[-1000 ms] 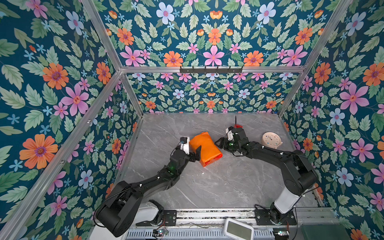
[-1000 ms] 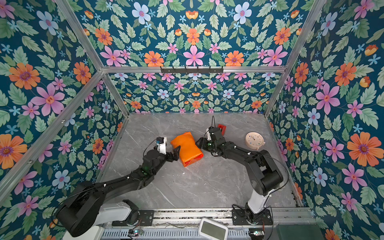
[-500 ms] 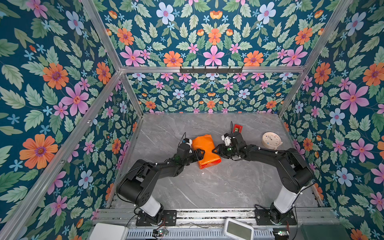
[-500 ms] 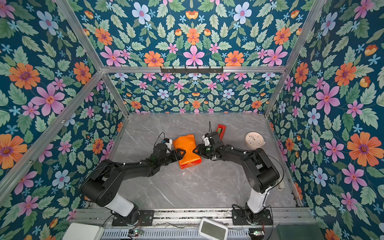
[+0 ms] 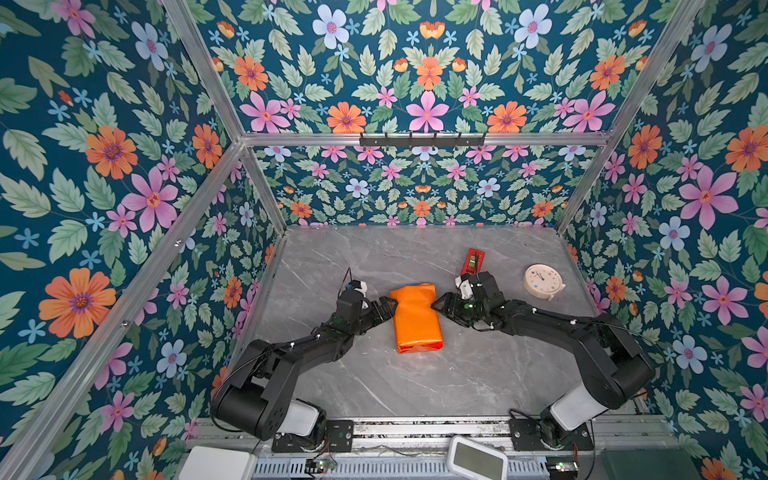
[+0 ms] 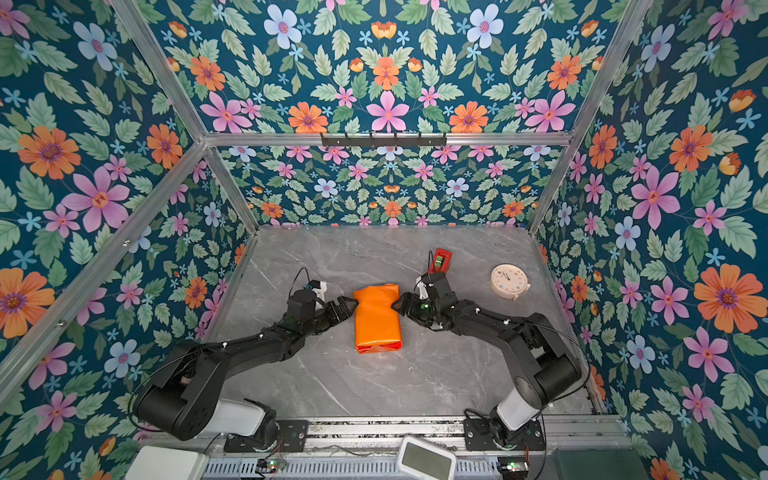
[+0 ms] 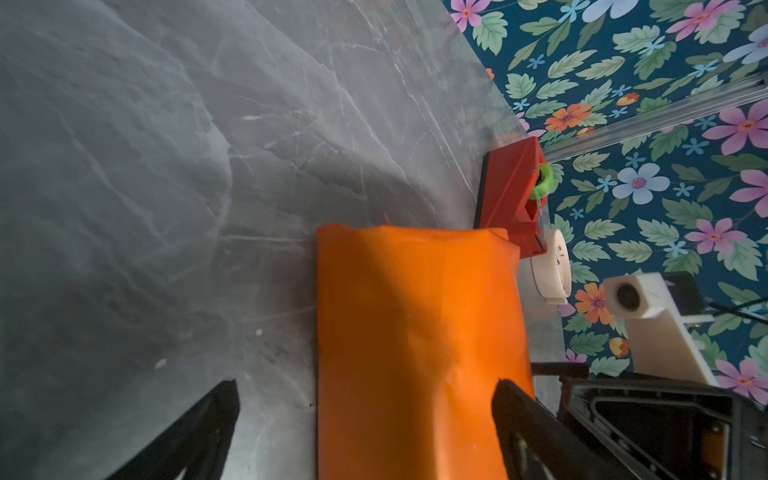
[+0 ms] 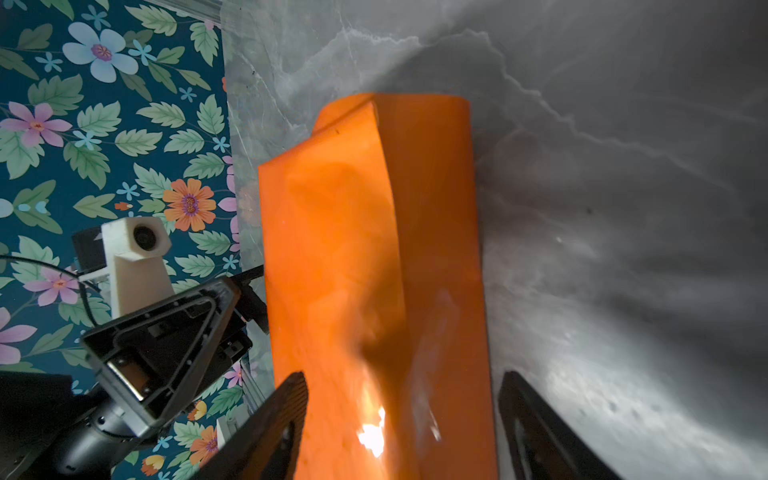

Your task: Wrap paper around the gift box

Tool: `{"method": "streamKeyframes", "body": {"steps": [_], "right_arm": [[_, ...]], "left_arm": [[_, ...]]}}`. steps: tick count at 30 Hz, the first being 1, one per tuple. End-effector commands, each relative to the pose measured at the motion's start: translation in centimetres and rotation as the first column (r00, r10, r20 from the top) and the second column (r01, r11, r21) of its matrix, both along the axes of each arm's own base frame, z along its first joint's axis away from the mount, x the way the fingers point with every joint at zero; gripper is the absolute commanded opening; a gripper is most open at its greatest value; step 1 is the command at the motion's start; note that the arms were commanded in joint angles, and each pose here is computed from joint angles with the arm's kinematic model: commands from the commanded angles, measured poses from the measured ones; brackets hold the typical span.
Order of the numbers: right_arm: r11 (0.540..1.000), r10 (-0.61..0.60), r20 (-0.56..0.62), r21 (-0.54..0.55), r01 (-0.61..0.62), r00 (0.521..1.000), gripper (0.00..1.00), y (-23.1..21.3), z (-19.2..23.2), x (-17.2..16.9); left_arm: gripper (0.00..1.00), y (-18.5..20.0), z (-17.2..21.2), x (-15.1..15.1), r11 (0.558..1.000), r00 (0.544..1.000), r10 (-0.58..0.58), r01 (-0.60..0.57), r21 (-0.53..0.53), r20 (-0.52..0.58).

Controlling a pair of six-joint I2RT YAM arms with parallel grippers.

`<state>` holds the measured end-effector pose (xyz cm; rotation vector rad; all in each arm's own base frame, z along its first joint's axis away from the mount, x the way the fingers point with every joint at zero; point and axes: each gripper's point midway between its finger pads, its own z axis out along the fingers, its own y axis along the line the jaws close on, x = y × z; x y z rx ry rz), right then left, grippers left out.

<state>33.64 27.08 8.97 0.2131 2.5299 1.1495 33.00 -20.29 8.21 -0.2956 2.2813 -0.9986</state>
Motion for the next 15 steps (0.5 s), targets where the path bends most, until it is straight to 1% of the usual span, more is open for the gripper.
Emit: {"method": "streamKeyframes", "body": {"steps": [1, 4, 9, 11, 15], "right_arm": [[1.000, 0.021, -0.007, 0.016, -0.021, 1.000, 0.76, 1.1, -0.3, 1.2], [0.999, 0.030, -0.022, 0.037, -0.029, 0.999, 0.76, 2.0, -0.5, 1.7], [0.997, 0.043, -0.026, 0.072, -0.041, 0.999, 0.75, 2.8, -0.4, 1.1], [0.993, 0.056, -0.021, 0.108, -0.053, 0.998, 0.74, 3.4, 0.0, 1.1], [0.985, 0.063, 0.020, 0.158, -0.065, 0.998, 0.73, 4.3, 2.0, 1.7]], "left_arm": [[0.96, -1.7, 1.0, 0.8, 0.996, 0.999, -0.045, 0.046, -0.077, 0.012], [0.93, -3.0, 1.1, 0.5, 0.988, 0.997, -0.074, 0.073, -0.135, 0.003], [0.93, -4.9, 1.0, -0.8, 0.979, 0.994, -0.111, 0.108, -0.173, -0.006], [0.92, -5.4, 1.7, -0.6, 0.971, 0.993, -0.120, 0.120, -0.205, 0.011], [0.93, -6.1, 3.2, 0.5, 0.966, 0.991, -0.123, 0.131, -0.221, 0.048]]}}
